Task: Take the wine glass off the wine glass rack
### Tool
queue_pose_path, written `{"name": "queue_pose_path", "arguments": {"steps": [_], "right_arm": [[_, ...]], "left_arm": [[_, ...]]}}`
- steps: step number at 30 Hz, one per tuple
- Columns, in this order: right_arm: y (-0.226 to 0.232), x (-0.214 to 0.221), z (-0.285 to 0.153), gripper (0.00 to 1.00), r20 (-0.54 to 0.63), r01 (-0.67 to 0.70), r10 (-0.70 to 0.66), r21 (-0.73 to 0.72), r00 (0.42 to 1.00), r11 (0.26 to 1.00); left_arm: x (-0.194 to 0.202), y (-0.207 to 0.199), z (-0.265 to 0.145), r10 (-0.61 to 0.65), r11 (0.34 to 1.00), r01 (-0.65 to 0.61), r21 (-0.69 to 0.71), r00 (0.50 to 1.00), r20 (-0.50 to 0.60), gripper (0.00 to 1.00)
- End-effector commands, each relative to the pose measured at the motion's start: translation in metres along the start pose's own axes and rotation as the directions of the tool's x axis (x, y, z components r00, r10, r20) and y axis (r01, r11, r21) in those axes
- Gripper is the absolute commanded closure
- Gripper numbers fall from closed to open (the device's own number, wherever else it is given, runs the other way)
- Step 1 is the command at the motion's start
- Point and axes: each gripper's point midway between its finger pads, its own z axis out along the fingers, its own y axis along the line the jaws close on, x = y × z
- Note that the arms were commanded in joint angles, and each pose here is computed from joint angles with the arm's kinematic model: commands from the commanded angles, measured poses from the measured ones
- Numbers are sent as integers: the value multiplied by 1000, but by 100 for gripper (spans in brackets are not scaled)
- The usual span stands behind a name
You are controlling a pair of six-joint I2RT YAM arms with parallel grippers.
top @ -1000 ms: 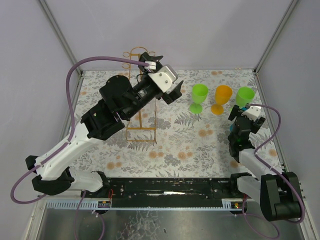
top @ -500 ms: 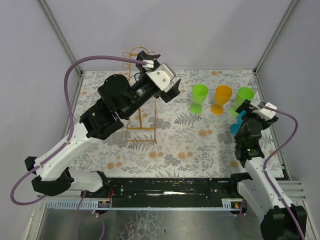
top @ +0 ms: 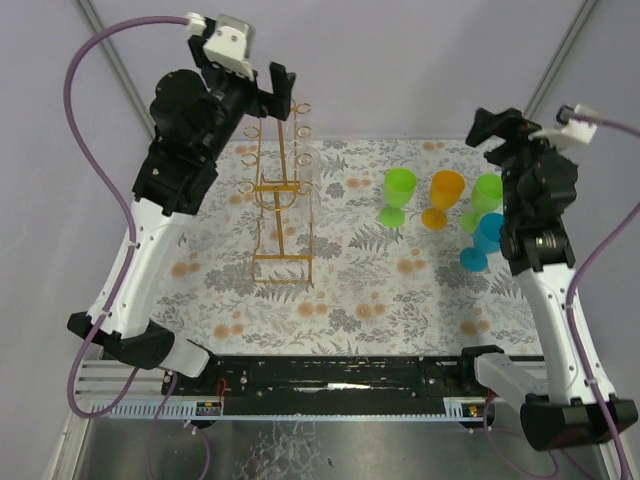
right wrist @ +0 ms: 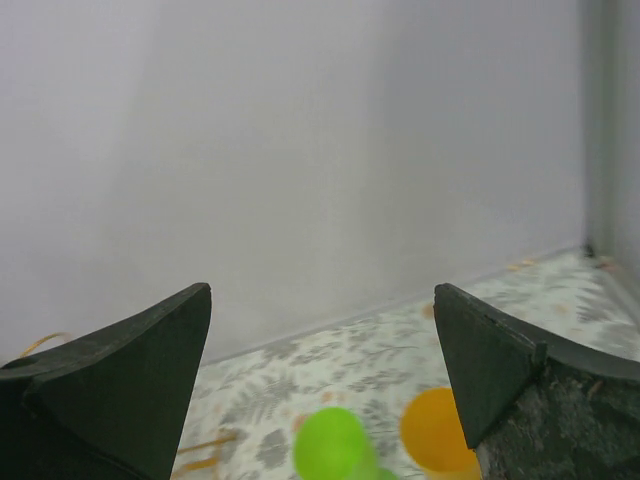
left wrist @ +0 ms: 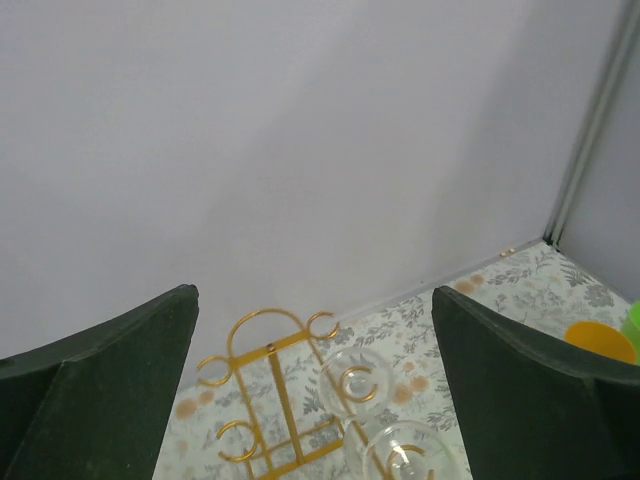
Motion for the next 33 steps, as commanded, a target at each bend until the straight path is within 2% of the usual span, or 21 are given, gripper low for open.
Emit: {"name": "queue_pose_path", "arguments": {"steps": [1, 5, 10, 15, 17, 23, 29, 31, 33], "right_arm": [[77, 41, 7, 2, -342, -212, 112, -270, 933, 939], [122, 64, 8, 5, -538, -413, 171, -368, 825, 833], [152, 91, 2, 9, -710, -606, 208, -368, 673, 706], [173, 112, -3, 16, -835, -743, 209, -302, 508, 597], [183, 118, -8, 19, -869, -770, 184, -287, 460, 570], [216, 138, -24, 23, -928, -814, 104, -256, 359, 521], [243, 153, -40, 29, -955, -836, 40, -236, 294, 495], [250, 150, -45, 32, -957, -842, 27, -240, 288, 484], [255, 165, -45, 35, -968, -843, 12, -213, 251, 493]], "left_arm": [[8, 31, -1, -249, 968, 248, -36, 968, -32, 0], [28, 67, -6, -393, 917, 385, -105, 917, -70, 0], [53, 87, -22, -542, 838, 527, -141, 832, -115, 0], [57, 80, -34, -585, 810, 571, -130, 802, -120, 0], [57, 78, -37, -590, 807, 578, -126, 799, -116, 0], [61, 76, -39, -597, 802, 584, -128, 792, -128, 0], [63, 76, -40, -589, 808, 575, -131, 796, -137, 0], [63, 75, -41, -585, 810, 572, -128, 799, -138, 0], [64, 76, -42, -581, 813, 567, -132, 802, -137, 0]]}}
